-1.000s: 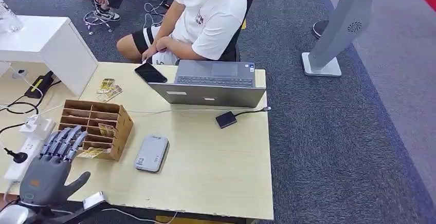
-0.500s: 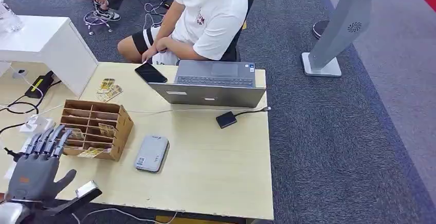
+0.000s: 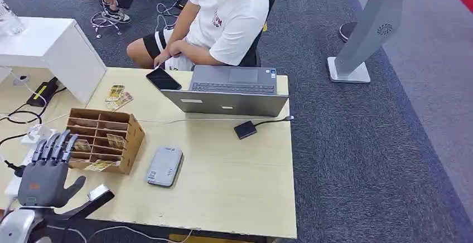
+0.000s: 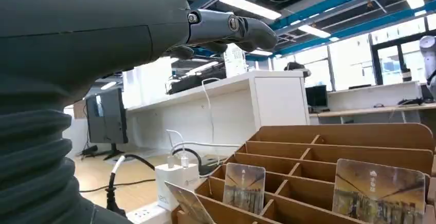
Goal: Pass the card to the sensor for recognition and then transmit it.
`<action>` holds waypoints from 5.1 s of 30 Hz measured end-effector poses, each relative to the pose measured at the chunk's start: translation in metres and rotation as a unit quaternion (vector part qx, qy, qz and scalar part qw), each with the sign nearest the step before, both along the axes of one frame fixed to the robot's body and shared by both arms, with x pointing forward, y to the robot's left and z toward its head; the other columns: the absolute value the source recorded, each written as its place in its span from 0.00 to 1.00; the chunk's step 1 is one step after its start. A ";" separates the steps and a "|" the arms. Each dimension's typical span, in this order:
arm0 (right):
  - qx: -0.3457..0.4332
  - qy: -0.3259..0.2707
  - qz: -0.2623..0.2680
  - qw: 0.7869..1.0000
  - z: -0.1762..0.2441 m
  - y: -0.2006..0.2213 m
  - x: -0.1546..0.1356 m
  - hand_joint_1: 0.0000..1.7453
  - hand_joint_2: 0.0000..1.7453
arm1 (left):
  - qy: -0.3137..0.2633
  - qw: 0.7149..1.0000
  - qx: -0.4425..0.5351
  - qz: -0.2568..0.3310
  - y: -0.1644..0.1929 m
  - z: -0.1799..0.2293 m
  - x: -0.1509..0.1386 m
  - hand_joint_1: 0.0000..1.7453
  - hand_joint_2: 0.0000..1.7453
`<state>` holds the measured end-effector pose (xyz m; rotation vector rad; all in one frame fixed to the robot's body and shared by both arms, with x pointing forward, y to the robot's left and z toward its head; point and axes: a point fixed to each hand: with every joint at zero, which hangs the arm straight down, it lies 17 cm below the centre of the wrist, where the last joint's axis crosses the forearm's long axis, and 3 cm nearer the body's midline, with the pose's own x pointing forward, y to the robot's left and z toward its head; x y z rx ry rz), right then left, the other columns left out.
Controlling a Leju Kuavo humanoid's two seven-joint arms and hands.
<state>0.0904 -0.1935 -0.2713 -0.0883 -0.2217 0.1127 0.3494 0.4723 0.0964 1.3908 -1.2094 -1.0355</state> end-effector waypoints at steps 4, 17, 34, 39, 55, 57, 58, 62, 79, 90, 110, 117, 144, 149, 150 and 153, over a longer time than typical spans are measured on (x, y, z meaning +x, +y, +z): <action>0.002 -0.001 0.001 1.000 0.000 0.001 0.001 0.00 1.00 | 0.001 1.000 -0.004 0.005 0.001 -0.004 0.009 0.00 1.00; 0.006 -0.005 0.010 1.000 0.001 0.003 0.002 0.00 1.00 | 0.013 1.000 -0.023 0.017 0.006 -0.021 0.020 0.00 1.00; 0.007 -0.011 0.010 1.000 0.001 0.004 0.003 0.00 1.00 | 0.017 0.999 -0.044 -0.013 -0.029 -0.034 0.025 0.00 1.00; 0.007 -0.009 0.010 1.000 0.001 0.003 0.003 0.00 1.00 | 0.018 0.999 -0.044 -0.016 -0.032 -0.035 0.026 0.00 1.00; 0.006 -0.008 0.010 1.000 0.001 0.003 0.003 0.00 1.00 | 0.019 0.998 -0.058 0.006 -0.021 -0.037 0.022 0.00 1.00; 0.007 -0.008 0.010 1.000 0.001 0.004 0.002 0.00 1.00 | 0.020 0.998 -0.057 0.005 -0.020 -0.037 0.022 0.00 1.00; 0.007 -0.008 0.010 1.000 0.001 0.004 0.003 0.00 1.00 | 0.020 0.998 -0.057 0.006 -0.020 -0.037 0.022 0.00 1.00; 0.008 -0.008 0.011 1.000 0.001 0.004 0.002 0.00 1.00 | 0.021 0.998 -0.057 0.006 -0.020 -0.037 0.021 0.00 1.00; 0.009 -0.009 0.014 1.000 0.001 0.004 0.003 0.00 1.00 | 0.040 0.996 -0.073 0.005 -0.021 -0.046 0.020 1.00 1.00; 0.009 -0.011 0.014 1.000 0.001 0.005 0.003 0.00 1.00 | 0.048 0.996 -0.080 0.005 -0.018 -0.048 0.020 1.00 1.00; 0.008 -0.013 -0.004 1.000 0.001 0.002 0.002 0.00 1.00 | -0.116 0.988 -0.060 -0.080 -0.071 0.067 0.012 1.00 1.00; 0.008 -0.013 -0.007 1.000 0.001 0.001 0.002 0.00 1.00 | -0.149 0.981 -0.061 -0.106 -0.090 0.093 0.007 1.00 1.00; 0.016 -0.006 0.041 0.999 0.002 0.008 0.005 0.00 1.00 | -0.277 0.960 0.001 -0.033 -0.025 0.246 0.192 0.00 1.00; 0.016 -0.006 0.045 0.999 0.002 0.008 0.006 0.00 1.00 | -0.269 0.963 -0.011 -0.025 -0.018 0.233 0.194 0.00 1.00; 0.016 -0.006 0.045 0.999 0.002 0.009 0.005 0.00 1.00 | -0.266 0.964 -0.014 -0.023 -0.017 0.230 0.195 0.00 1.00; 0.016 -0.005 0.045 0.999 0.002 0.009 0.005 0.00 1.00 | -0.262 0.965 -0.019 -0.020 -0.014 0.225 0.196 0.00 1.00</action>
